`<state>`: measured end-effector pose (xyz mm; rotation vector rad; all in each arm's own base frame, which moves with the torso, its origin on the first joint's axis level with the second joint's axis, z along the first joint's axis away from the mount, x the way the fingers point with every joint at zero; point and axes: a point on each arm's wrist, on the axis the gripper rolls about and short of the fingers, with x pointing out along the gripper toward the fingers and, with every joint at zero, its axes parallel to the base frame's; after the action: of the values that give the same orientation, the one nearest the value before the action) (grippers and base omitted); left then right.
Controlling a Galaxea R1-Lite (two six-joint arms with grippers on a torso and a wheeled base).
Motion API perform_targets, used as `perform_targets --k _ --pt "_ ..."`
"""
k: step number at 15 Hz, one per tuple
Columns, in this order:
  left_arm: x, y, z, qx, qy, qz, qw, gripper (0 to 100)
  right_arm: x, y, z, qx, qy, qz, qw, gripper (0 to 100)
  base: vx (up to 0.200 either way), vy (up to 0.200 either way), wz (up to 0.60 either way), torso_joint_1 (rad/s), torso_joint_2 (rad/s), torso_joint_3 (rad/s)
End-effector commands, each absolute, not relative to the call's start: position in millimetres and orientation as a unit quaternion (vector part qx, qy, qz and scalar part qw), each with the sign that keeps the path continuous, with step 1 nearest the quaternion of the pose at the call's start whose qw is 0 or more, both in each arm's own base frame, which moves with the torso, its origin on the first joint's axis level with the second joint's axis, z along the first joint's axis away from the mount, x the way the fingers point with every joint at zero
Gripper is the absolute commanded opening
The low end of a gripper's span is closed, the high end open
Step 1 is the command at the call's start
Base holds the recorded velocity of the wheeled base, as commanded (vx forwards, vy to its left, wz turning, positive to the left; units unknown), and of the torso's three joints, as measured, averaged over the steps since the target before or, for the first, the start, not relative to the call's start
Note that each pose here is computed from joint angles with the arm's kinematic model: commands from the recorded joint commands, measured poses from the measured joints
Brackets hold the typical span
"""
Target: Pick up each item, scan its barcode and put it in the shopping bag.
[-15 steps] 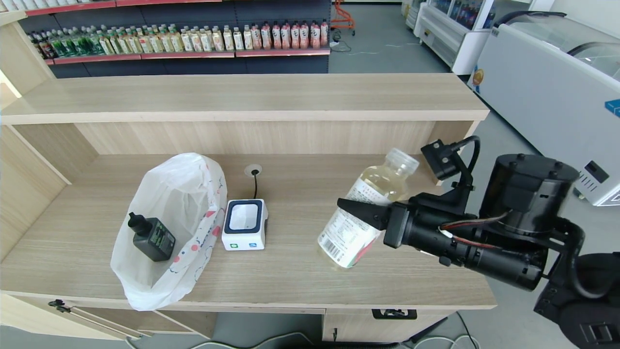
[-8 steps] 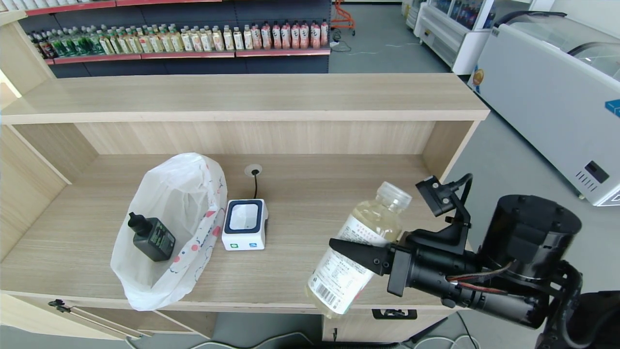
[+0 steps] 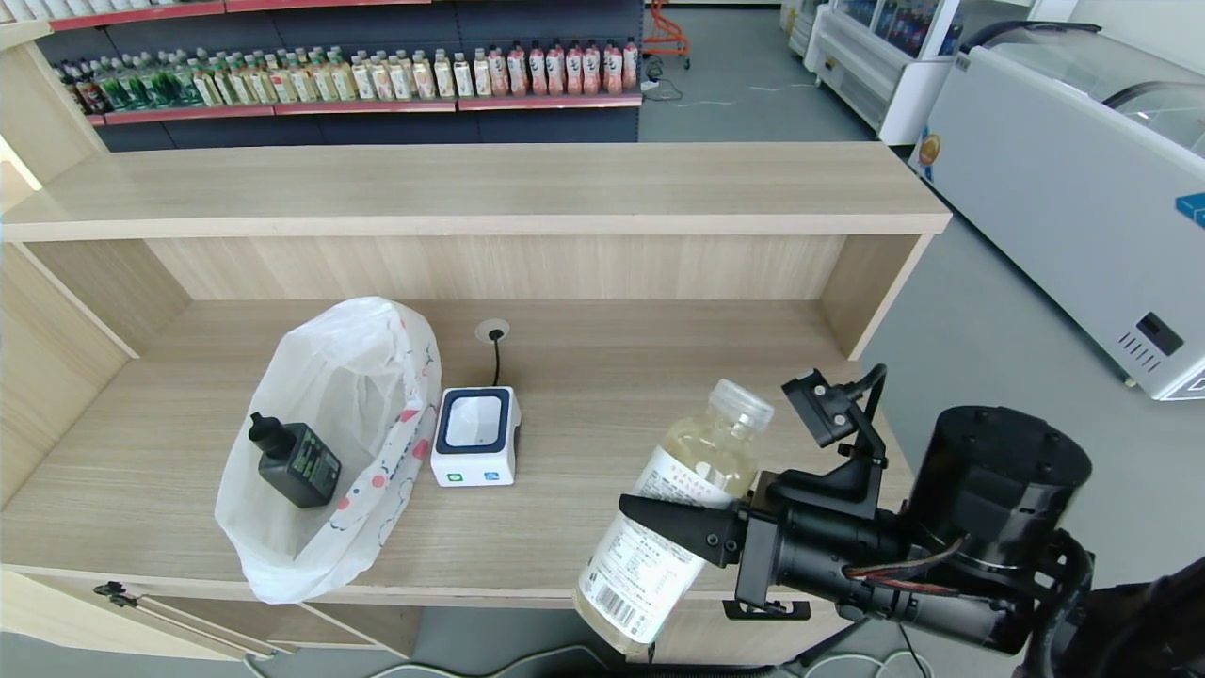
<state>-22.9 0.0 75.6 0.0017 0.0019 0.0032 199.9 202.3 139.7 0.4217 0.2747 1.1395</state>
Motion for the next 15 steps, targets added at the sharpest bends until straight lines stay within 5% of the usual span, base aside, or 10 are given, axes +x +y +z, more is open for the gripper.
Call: perform_targets --k 1,15 --pt "-23 0 76 0.001 0.001 0.002 1.0 100 204 207 130 0.194 0.141 0.532 0.812 0 0.0 0.0 0.0 0.0 0.0 0.0" --pt "-23 0 76 0.001 0.001 0.002 1.0 100 213 217 143 0.2 0.105 0.541 0.81 0 0.0 0.0 0.0 0.0 0.0 0.0"
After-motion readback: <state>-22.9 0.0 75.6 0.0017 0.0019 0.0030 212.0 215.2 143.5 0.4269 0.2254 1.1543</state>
